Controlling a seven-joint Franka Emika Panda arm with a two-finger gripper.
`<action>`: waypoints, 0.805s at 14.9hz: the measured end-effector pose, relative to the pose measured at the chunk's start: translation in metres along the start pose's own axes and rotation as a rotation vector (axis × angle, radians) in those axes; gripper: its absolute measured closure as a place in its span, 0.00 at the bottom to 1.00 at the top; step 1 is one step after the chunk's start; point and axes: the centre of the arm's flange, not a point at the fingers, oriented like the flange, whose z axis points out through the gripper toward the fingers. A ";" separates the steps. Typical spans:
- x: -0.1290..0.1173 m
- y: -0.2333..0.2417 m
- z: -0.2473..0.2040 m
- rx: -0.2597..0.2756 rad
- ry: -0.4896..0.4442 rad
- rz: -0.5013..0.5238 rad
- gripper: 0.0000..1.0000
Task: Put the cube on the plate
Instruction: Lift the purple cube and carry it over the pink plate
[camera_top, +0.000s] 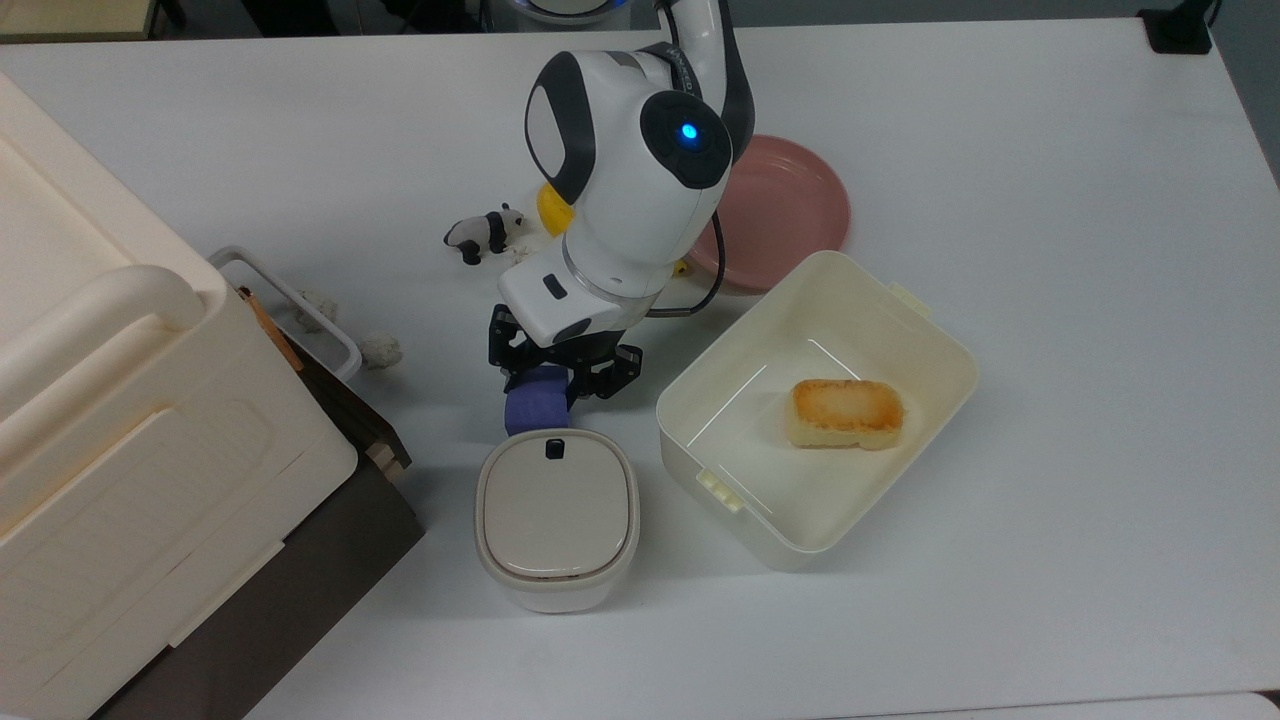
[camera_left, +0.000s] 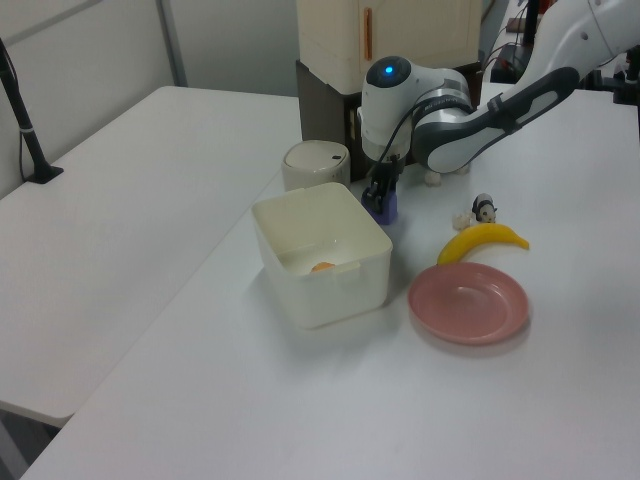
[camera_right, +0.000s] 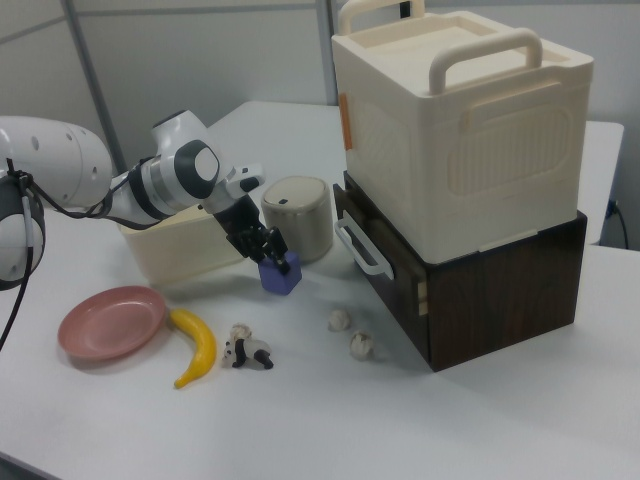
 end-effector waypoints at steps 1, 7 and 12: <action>0.000 0.001 -0.002 -0.004 -0.004 0.004 0.44; -0.010 -0.008 -0.034 -0.021 -0.050 -0.016 0.44; -0.057 -0.063 -0.092 -0.051 -0.168 -0.131 0.44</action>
